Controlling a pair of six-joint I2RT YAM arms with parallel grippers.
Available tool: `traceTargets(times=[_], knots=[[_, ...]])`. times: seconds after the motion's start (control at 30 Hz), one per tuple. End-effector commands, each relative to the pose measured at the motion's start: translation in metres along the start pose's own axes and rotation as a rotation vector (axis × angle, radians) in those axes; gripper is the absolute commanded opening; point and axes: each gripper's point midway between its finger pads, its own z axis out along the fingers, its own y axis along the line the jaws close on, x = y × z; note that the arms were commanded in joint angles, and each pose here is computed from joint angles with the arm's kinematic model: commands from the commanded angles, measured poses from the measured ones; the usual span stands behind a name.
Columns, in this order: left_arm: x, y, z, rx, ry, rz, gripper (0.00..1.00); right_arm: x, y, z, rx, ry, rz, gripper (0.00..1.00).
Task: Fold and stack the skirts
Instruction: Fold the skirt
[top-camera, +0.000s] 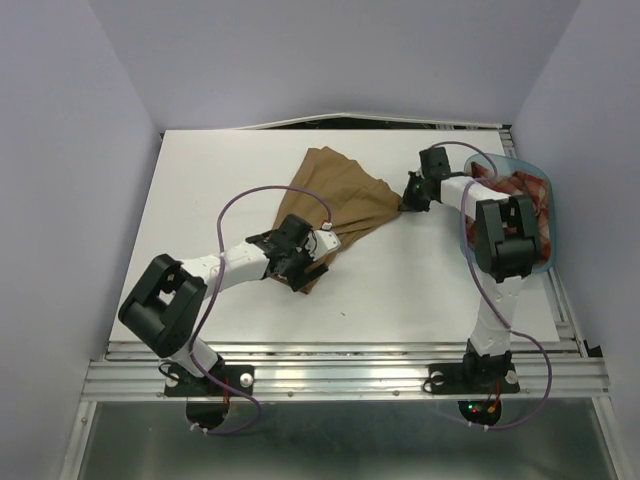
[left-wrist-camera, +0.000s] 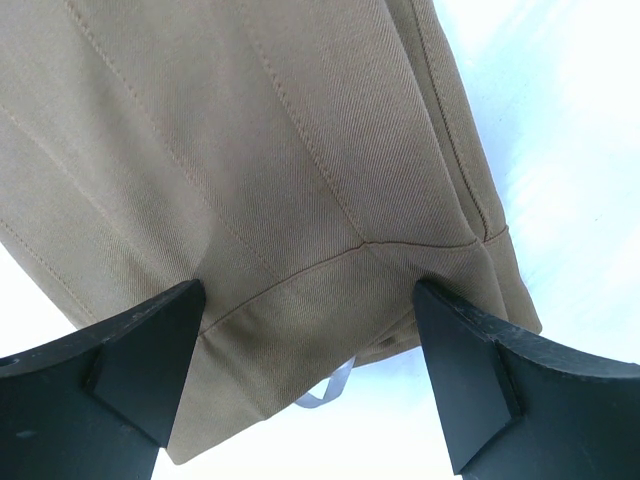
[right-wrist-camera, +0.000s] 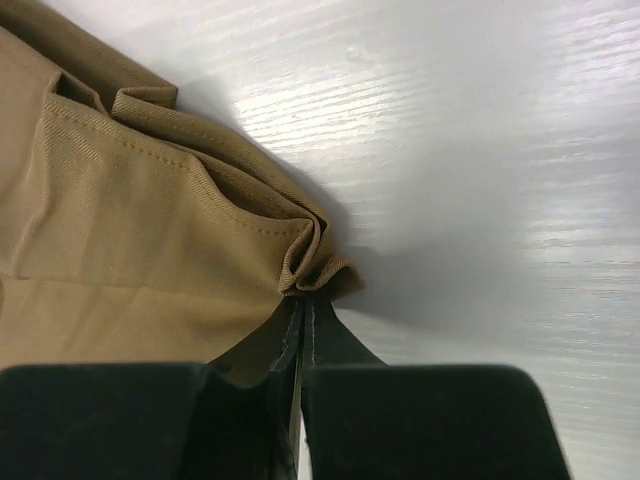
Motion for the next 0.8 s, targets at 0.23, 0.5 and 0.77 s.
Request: traceTargets(times=[0.23,0.5,0.77], knots=[[-0.035,-0.007,-0.083,0.078,-0.181,0.121,0.98,-0.063,-0.002,0.048,0.08,-0.112,-0.139,0.01],[-0.023,0.012,-0.102,-0.086,-0.259,0.33,0.98,-0.092,0.064,0.042,-0.136,-0.161,-0.278,0.47],[-0.037,0.003,-0.056,-0.077,-0.245,0.385,0.99,-0.122,0.097,-0.059,-0.225,-0.285,-0.344,0.89]])
